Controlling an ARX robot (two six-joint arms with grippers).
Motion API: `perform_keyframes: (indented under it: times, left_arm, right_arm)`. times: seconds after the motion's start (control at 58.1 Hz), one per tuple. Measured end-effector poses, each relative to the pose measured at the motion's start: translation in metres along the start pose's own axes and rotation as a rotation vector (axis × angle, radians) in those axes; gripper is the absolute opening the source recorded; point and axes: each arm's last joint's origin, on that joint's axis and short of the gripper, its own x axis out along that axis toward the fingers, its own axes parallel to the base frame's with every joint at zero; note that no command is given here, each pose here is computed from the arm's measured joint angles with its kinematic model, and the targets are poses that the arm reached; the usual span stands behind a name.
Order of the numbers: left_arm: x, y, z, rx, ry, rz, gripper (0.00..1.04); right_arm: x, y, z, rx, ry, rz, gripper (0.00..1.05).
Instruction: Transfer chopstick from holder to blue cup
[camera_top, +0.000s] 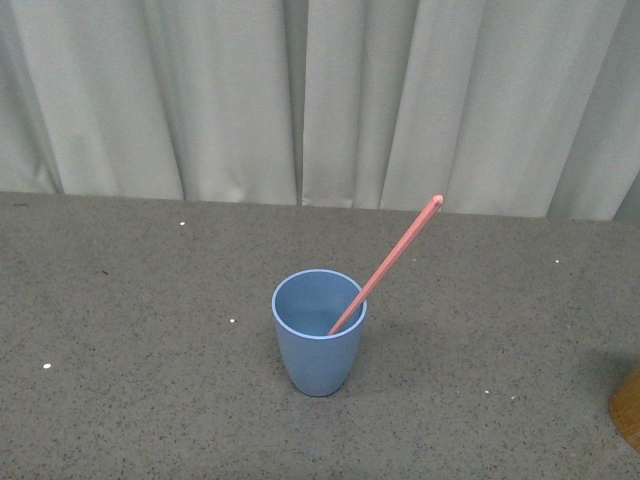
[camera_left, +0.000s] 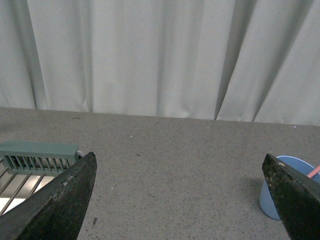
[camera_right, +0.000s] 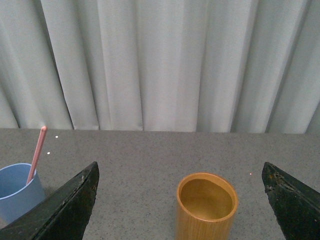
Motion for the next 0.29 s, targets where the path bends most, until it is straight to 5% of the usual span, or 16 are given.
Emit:
perform_keyframes:
  times: [0.292]
  left_arm:
    - [0.0, 0.0, 0.0, 0.0, 0.0, 0.0, 0.98]
  right_arm:
    - [0.0, 0.0, 0.0, 0.0, 0.0, 0.0, 0.95]
